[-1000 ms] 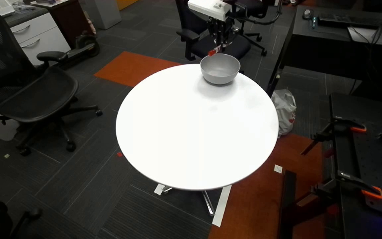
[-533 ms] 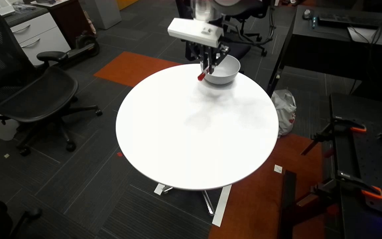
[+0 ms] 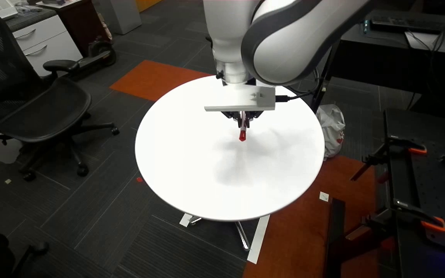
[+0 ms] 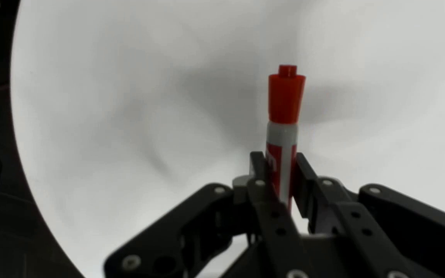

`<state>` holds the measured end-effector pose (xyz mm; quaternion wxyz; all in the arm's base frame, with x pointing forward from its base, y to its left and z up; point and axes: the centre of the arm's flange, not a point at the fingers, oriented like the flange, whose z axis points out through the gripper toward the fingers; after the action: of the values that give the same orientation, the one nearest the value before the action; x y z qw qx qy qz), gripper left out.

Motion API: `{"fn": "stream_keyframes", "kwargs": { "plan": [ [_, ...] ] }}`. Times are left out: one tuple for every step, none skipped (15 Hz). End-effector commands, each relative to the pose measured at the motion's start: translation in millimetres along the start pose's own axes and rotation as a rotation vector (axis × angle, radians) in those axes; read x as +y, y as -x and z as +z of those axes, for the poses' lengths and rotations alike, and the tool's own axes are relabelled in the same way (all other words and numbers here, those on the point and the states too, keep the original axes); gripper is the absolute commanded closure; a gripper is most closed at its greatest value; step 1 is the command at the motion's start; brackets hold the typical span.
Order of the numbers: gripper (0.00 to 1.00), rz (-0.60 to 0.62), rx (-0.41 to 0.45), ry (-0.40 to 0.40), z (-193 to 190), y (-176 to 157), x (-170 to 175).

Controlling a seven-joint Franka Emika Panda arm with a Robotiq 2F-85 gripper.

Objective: Remove the red marker from the grey bowl, place the marker back in the bowl then take it out of the bowl

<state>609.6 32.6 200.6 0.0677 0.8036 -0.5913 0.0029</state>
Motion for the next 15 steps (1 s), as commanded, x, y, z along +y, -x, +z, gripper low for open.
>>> {"fn": "stream_keyframes", "kwargs": {
  "plan": [
    [0.95, -0.201, 0.032, 0.026, 23.5, 2.8, 5.7],
    [0.95, -0.257, 0.039, 0.035, 30.2, -0.2, 4.5],
    [0.95, -0.315, 0.046, 0.041, 36.3, -3.2, 4.2],
    [0.95, -0.37, 0.053, 0.042, 42.2, -7.4, 2.8],
    [0.95, -0.425, 0.058, 0.035, 46.7, -11.2, 2.0],
    [0.95, -0.475, 0.065, 0.021, 50.3, -14.6, 1.2],
    [0.95, -0.51, 0.066, 0.005, 53.9, -18.2, 0.2],
    [0.95, -0.538, 0.066, -0.013, 56.3, -21.6, 0.1],
    [0.95, -0.566, 0.067, -0.029, 57.6, -25.8, 0.0],
    [0.95, -0.589, 0.068, -0.041, 59.2, -28.6, 0.2],
    [0.95, -0.61, 0.071, -0.05, 59.7, -31.5, 0.0],
    [0.95, -0.627, 0.072, -0.056, 60.0, -33.4, 0.9],
    [0.95, -0.64, 0.073, -0.063, 59.1, -36.5, 1.1],
    [0.95, -0.654, 0.074, -0.066, 59.0, -38.4, 1.2],
    [0.95, -0.663, 0.074, -0.069, 58.5, -40.2, 1.5]
  ]
}}
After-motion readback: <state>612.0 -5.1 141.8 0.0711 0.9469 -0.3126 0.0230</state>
